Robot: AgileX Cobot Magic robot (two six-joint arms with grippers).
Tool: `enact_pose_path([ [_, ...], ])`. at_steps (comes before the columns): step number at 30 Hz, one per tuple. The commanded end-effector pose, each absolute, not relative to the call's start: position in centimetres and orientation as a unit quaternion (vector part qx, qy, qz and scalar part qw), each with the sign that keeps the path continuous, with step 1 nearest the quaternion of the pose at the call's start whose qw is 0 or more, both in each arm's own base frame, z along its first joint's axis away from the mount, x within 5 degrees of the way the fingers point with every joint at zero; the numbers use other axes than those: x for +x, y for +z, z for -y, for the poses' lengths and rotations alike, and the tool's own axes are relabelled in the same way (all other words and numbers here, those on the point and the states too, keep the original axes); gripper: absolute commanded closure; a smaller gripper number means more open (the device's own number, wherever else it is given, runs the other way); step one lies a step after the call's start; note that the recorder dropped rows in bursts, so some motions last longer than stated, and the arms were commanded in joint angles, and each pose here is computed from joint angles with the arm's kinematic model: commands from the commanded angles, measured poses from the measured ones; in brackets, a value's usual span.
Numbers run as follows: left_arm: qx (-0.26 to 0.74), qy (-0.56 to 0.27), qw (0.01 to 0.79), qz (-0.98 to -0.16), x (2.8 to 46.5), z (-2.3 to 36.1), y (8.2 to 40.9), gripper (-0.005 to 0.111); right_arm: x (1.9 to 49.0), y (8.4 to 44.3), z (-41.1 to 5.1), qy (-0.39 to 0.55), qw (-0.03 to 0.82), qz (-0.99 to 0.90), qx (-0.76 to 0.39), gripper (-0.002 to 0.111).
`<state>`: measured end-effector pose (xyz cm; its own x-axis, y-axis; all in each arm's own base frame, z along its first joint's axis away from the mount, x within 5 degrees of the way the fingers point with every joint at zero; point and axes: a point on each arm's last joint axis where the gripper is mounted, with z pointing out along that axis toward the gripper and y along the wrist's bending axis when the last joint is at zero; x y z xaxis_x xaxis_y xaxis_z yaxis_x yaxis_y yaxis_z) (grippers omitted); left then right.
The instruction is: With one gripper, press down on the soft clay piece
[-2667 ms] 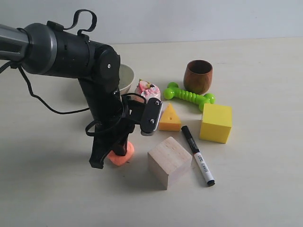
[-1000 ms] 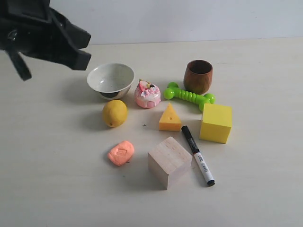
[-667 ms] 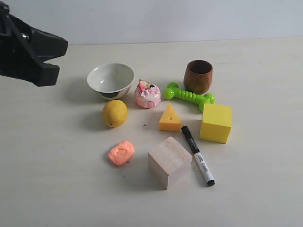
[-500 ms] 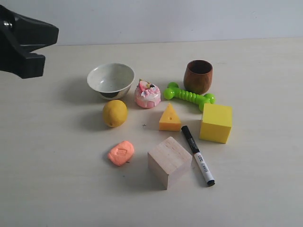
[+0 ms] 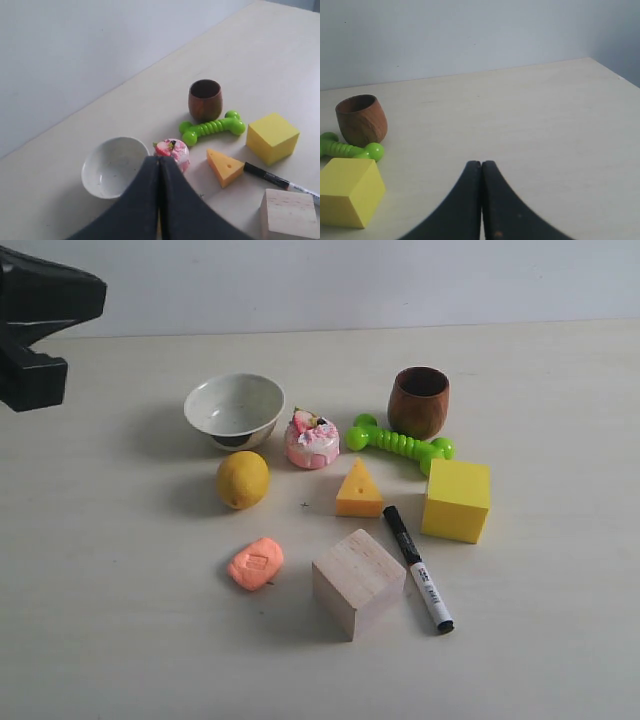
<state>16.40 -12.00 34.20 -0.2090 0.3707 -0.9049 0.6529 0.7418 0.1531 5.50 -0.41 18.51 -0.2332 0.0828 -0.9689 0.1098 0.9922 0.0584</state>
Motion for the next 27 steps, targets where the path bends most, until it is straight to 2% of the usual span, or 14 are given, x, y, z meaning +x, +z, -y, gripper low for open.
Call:
enact_pose_path([
  [1,0.322,-0.125,0.575,-0.741,15.0,10.5,34.7,0.107,5.5,18.4,0.4,-0.014,0.619,-0.783,0.061,0.107],
  [4,0.290,-0.114,0.590,-0.745,14.0,8.6,33.8,0.107,5.5,18.4,0.4,-0.014,0.619,-0.783,0.061,0.107],
  [11,0.121,-0.097,0.615,-0.773,10.3,3.2,29.7,0.107,5.5,18.4,0.4,-0.014,0.619,-0.783,0.061,0.107],
  [17,0.006,-0.055,0.643,-0.764,7.5,0.8,26.1,0.107,5.5,18.4,0.4,-0.014,0.619,-0.783,0.061,0.107],
  [27,-0.039,-0.022,0.672,-0.739,6.4,0.0,22.2,0.107,5.5,18.4,0.4,-0.014,0.619,-0.783,0.061,0.107],
])
